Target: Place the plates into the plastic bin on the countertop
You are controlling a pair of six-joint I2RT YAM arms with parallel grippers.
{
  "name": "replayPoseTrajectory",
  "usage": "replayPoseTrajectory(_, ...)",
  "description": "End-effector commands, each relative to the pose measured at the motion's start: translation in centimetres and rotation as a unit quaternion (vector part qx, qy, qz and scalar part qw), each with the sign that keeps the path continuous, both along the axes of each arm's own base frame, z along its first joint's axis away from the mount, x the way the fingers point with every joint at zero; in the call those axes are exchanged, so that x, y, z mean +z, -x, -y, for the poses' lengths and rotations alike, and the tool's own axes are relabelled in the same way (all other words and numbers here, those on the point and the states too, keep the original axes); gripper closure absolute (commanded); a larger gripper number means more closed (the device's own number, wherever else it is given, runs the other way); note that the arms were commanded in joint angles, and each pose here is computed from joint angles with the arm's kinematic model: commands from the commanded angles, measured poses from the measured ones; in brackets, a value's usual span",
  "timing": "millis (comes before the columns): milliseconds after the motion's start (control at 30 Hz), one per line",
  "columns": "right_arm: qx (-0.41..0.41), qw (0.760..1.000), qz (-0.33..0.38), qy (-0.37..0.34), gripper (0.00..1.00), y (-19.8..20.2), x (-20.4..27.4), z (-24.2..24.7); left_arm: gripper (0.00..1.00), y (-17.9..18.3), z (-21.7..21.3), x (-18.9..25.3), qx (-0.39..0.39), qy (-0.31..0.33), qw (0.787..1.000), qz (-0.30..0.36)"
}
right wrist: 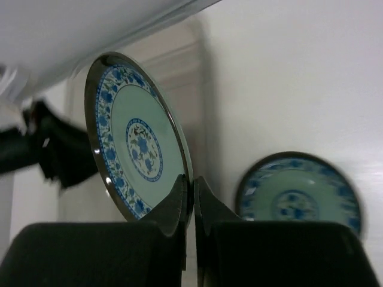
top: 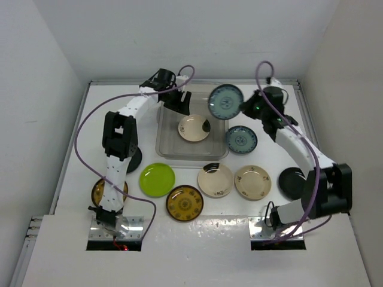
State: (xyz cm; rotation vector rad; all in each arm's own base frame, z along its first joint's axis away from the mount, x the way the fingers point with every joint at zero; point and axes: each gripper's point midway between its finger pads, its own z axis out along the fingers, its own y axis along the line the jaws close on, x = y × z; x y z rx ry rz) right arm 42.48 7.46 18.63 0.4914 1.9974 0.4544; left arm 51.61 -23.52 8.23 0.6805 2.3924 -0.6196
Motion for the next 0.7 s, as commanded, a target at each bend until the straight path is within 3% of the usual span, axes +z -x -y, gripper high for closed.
replayPoseTrajectory(0,0.125,0.992,-0.012,0.019,1.0,-0.4,0.8,-6.1,0.23,-2.7,-2.0,14.0,0.028,0.036,0.988,0.148)
replayPoseTrajectory(133,0.193,0.978,-0.069,0.024,1.0,-0.9,-2.4,-11.5,0.19,-3.2,-9.3,22.4,0.117,0.035,0.966,0.229)
replayPoseTrajectory(200,0.208,0.972,-0.105,0.035,1.0,-1.2,-5.0,-12.6,0.19,-3.4,-14.1,22.7,0.162,0.02,0.96,0.23)
replayPoseTrajectory(333,0.211,0.967,-0.139,0.027,1.0,-3.1,-8.4,-14.6,0.21,-0.5,-20.7,17.6,0.194,-0.032,0.968,0.158)
replayPoseTrajectory(500,0.223,0.961,-0.16,0.026,1.0,-3.7,-10.1,-15.4,0.21,6.0,-26.8,7.8,0.225,-0.08,0.971,0.017)
replayPoseTrajectory(600,0.247,0.949,-0.192,0.029,0.83,-3.1,-12.5,-16.0,0.18,9.9,-28.9,2.9,0.23,-0.094,0.967,-0.051)
replayPoseTrajectory(633,0.257,0.945,-0.201,0.028,0.65,-2.7,-12.9,-16.2,0.16,10.6,-29.3,2.0,0.226,-0.098,0.967,-0.061)
replayPoseTrajectory(667,0.265,0.944,-0.197,0.027,0.56,-2.8,-12.6,-16.6,0.16,11.2,-29.5,1.0,0.225,-0.099,0.966,-0.075)
